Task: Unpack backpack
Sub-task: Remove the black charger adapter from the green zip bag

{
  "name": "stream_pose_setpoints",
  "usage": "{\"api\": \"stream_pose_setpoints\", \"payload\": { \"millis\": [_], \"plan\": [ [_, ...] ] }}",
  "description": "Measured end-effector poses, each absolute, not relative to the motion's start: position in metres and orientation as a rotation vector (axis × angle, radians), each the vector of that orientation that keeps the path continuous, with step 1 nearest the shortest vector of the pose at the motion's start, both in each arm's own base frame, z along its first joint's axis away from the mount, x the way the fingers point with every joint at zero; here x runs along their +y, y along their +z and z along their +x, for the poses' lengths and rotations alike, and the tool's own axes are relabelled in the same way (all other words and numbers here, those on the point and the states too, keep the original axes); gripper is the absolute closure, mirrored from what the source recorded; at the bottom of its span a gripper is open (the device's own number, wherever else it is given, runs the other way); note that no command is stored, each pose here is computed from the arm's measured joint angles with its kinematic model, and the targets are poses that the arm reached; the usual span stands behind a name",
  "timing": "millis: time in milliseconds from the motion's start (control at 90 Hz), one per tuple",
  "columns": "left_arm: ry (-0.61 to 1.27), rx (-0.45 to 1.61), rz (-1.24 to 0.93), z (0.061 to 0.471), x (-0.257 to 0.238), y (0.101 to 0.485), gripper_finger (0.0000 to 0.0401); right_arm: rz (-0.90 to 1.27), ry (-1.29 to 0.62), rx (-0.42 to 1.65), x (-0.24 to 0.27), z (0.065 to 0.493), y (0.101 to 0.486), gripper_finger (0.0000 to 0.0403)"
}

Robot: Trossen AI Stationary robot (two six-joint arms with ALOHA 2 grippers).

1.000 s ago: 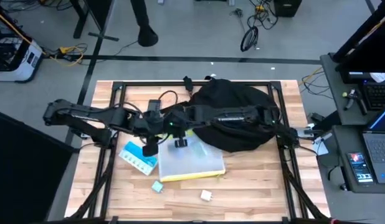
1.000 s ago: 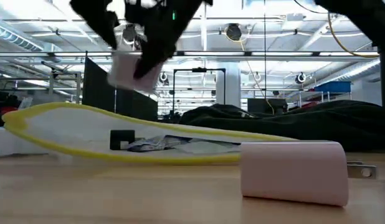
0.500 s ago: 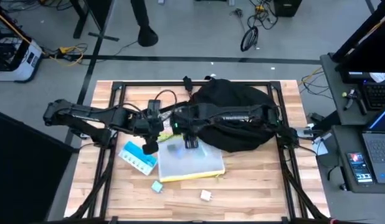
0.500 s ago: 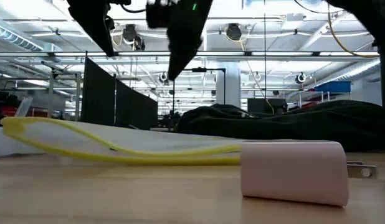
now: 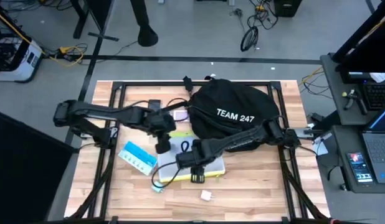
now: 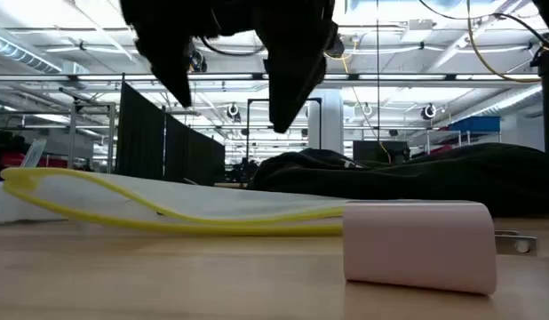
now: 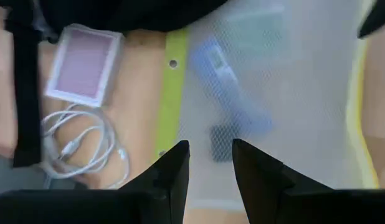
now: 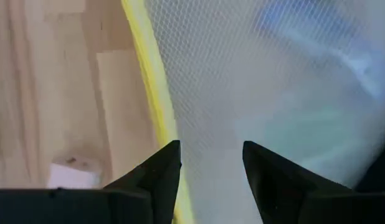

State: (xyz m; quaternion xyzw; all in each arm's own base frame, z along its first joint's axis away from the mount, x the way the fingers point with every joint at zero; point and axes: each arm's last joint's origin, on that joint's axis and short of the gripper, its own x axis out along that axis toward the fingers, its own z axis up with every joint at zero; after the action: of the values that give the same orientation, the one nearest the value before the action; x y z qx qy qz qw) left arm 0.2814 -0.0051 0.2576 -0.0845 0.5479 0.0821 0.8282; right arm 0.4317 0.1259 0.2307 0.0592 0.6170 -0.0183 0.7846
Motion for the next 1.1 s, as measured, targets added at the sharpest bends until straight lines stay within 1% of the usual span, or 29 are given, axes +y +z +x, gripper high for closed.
{"api": "stream_pose_setpoints", "payload": {
  "millis": [122, 200, 333, 433, 544, 711, 800, 978, 1100],
  "plan": [
    [0.174, 1.301, -0.145, 0.298, -0.002, 0.223, 0.0295, 0.190, -0.058, 1.288, 0.143, 0.420, 0.228, 0.0243],
    [0.163, 1.364, -0.113, 0.304, -0.002, 0.201, 0.0295, 0.217, -0.078, 1.250, 0.154, 0.413, 0.219, 0.0243],
    [0.157, 1.375, -0.102, 0.308, 0.000, 0.170, 0.0295, 0.276, -0.108, 1.153, 0.171, 0.395, 0.211, 0.0243],
    [0.192, 1.367, -0.122, 0.305, 0.003, 0.156, 0.0295, 0.340, -0.134, 1.099, 0.184, 0.377, 0.200, 0.0243],
    [0.182, 1.353, -0.150, 0.302, 0.005, 0.149, 0.0295, 0.404, -0.175, 1.016, 0.199, 0.358, 0.189, 0.0243],
    [-0.001, 1.303, -0.273, 0.303, -0.011, 0.140, 0.0295, 0.466, -0.279, 0.932, 0.209, 0.340, 0.166, 0.0243],
    [-0.047, 1.283, -0.267, 0.304, -0.022, 0.138, 0.0295, 0.490, -0.320, 0.878, 0.208, 0.340, 0.166, 0.0243],
    [-0.056, 1.270, -0.273, 0.305, -0.029, 0.138, 0.0295, 0.509, -0.318, 0.904, 0.205, 0.340, 0.164, 0.0243],
    [-0.033, 1.271, -0.304, 0.305, -0.028, 0.137, 0.0295, 0.638, -0.293, 0.931, 0.213, 0.336, 0.170, 0.0243]
  ]
}}
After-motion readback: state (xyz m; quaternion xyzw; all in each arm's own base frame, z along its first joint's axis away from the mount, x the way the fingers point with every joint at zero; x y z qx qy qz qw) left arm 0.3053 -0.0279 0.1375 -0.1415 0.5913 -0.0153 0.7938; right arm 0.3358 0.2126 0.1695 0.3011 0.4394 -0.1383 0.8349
